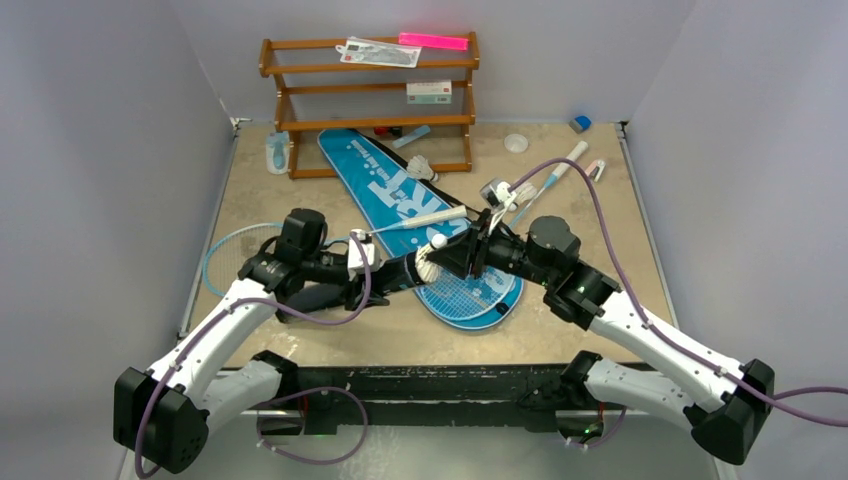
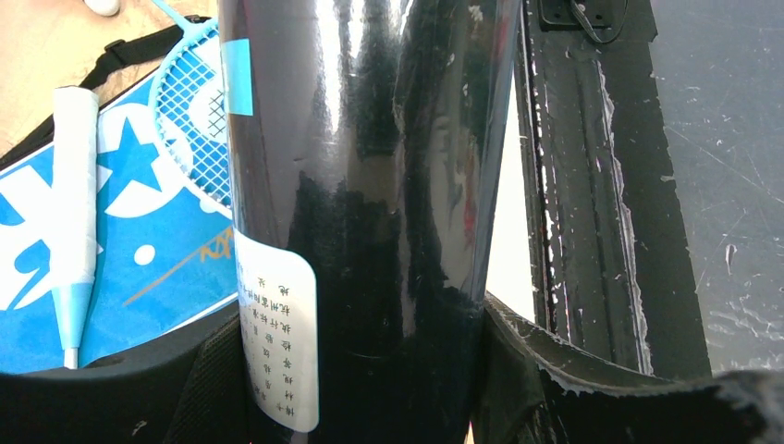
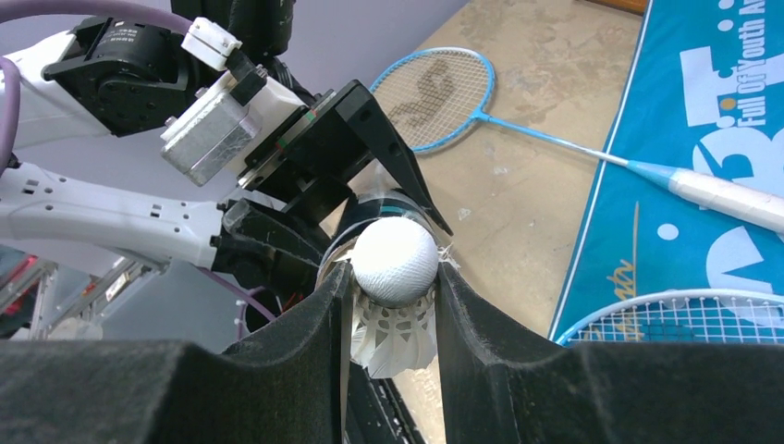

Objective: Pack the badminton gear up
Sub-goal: Place the shuttlecock at the shuttle tube.

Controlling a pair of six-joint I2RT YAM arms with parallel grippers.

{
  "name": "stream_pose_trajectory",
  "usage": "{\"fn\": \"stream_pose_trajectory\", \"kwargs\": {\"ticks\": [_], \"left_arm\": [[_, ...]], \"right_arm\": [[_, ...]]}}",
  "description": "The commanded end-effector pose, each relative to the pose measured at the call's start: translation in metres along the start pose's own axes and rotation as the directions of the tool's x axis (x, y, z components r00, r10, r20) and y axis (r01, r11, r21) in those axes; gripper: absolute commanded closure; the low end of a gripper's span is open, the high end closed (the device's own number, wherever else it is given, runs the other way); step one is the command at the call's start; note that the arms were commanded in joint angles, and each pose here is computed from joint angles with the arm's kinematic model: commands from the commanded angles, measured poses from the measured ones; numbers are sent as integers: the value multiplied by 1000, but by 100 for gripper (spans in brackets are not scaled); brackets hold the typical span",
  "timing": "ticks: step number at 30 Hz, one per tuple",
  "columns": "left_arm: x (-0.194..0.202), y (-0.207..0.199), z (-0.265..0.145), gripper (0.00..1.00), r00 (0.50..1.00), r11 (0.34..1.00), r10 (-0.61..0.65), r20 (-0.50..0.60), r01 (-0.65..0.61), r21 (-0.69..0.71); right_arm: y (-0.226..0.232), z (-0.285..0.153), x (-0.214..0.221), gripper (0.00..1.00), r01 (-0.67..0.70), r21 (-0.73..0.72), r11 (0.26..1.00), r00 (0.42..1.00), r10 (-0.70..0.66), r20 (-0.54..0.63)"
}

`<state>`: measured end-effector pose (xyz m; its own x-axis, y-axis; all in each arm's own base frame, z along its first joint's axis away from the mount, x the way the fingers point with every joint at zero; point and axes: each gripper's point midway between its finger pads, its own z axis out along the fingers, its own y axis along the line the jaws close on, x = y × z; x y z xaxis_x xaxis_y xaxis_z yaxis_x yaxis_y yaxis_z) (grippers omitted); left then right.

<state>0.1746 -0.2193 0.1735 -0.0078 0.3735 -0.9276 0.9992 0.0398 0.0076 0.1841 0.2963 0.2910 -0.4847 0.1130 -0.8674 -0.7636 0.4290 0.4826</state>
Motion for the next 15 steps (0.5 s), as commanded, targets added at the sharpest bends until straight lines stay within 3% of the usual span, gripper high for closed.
{"fn": "stream_pose_trajectory", "kwargs": {"ticks": [1,12,15], "left_arm": [[-28,-12,1,77,994,997,16,108,-25,76],[-34,-10,-1,77,990,997,-1,139,-10,80],[-34,-9,-2,77,990,997,0,139,-11,77]], "right_arm": [[13,2,-19,71,-4,-63,998,995,11,103],[9,1,-17,67,-24,-49,998,993,30,112],[13,1,-21,55,-16,-57,998,993,22,112]]}}
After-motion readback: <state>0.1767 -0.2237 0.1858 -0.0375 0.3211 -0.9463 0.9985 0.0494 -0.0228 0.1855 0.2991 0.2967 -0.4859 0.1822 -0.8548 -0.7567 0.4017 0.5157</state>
